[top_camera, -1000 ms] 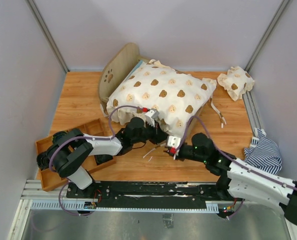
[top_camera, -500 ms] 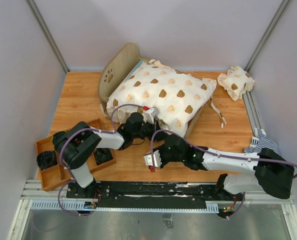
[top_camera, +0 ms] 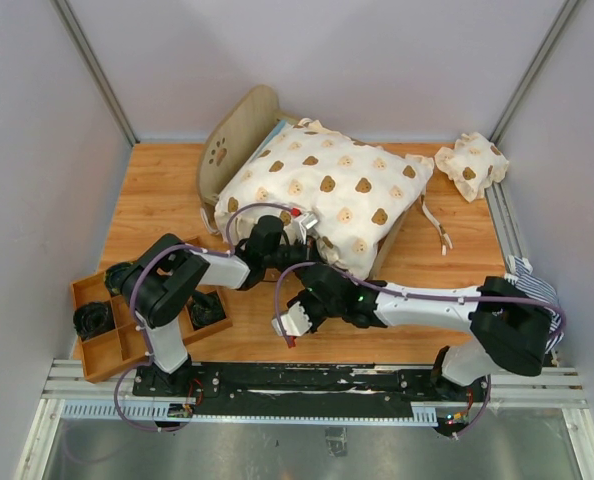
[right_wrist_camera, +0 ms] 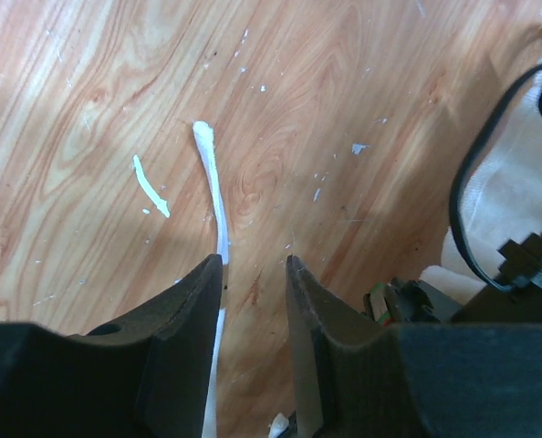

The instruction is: Set up the pet bed

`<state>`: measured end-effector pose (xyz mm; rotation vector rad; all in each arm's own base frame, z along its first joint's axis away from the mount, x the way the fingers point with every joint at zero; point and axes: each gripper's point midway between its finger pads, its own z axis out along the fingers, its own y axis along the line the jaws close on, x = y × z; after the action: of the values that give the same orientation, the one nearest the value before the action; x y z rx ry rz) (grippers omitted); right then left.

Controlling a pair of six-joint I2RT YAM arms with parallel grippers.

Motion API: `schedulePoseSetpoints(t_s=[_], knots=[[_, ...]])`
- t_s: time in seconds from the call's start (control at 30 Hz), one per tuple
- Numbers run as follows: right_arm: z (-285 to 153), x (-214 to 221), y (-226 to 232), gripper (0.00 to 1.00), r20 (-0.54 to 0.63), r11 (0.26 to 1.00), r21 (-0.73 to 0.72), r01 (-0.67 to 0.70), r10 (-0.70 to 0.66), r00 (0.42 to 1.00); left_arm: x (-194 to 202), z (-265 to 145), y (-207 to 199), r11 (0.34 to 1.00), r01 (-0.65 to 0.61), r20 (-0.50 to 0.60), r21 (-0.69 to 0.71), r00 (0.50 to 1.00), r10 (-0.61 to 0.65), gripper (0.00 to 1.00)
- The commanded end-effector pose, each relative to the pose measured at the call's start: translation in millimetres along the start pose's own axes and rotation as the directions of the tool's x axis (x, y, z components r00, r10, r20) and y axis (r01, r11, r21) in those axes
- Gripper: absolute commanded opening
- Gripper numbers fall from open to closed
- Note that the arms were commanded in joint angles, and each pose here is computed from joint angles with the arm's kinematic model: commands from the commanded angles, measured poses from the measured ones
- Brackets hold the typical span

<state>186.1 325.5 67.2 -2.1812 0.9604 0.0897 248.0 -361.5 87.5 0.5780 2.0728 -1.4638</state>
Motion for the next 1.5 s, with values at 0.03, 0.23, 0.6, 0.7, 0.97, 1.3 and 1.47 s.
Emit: schedulePoseSetpoints(t_s=[0.03, 0.23, 0.6, 0.7, 0.97, 1.3, 1.47], knots=[[10.1, 5.8, 6.5, 0.35, -0.051, 0.995, -0.065, 0.073, -0.077, 0.996, -14.6, -4.0, 39.4, 0.994, -0.015, 0.006, -0.108, 1.0, 0.016, 0.0], [28.8, 7.9, 16.6, 0.35, -0.048, 0.99, -0.121, 0.071, -0.078, 0.996, -15.4, -8.3, 39.8, 0.994, -0.025, -0.003, -0.104, 1.0, 0.025, 0.0], [46.4, 4.3, 28.4, 0.19, -0.034, 0.978, -0.198, 0.068, -0.076, 0.997, -25.6, -8.3, 43.6, 0.988, -0.025, 0.001, -0.15, 1.0, 0.025, 0.0], [42.7, -1.7, 32.4, 0.04, -0.009, 0.976, -0.208, 0.067, -0.07, 0.997, -25.8, -8.9, 43.2, 0.988, -0.019, 0.004, -0.152, 1.0, 0.02, 0.0], [30.1, -12.7, 43.7, 0.0, 0.029, 0.974, -0.227, 0.023, -0.017, 0.999, -19.0, -12.4, 46.3, 0.986, -0.008, 0.0, -0.169, 1.0, 0.008, 0.0], [-0.6, -18.9, 31.7, 0.0, 0.037, 0.987, -0.104, -0.126, 0.13, 0.991, -10.4, -24.9, 43.1, 0.981, 0.002, 0.013, -0.196, 1.0, 0.0, 0.0], [-29.2, -16.8, 12.7, 0.0, 0.112, 0.861, 0.131, -0.492, 0.48, 0.87, 17.2, -37.1, 36.1, 0.976, 0.016, 0.001, -0.215, 1.0, -0.016, 0.0]])
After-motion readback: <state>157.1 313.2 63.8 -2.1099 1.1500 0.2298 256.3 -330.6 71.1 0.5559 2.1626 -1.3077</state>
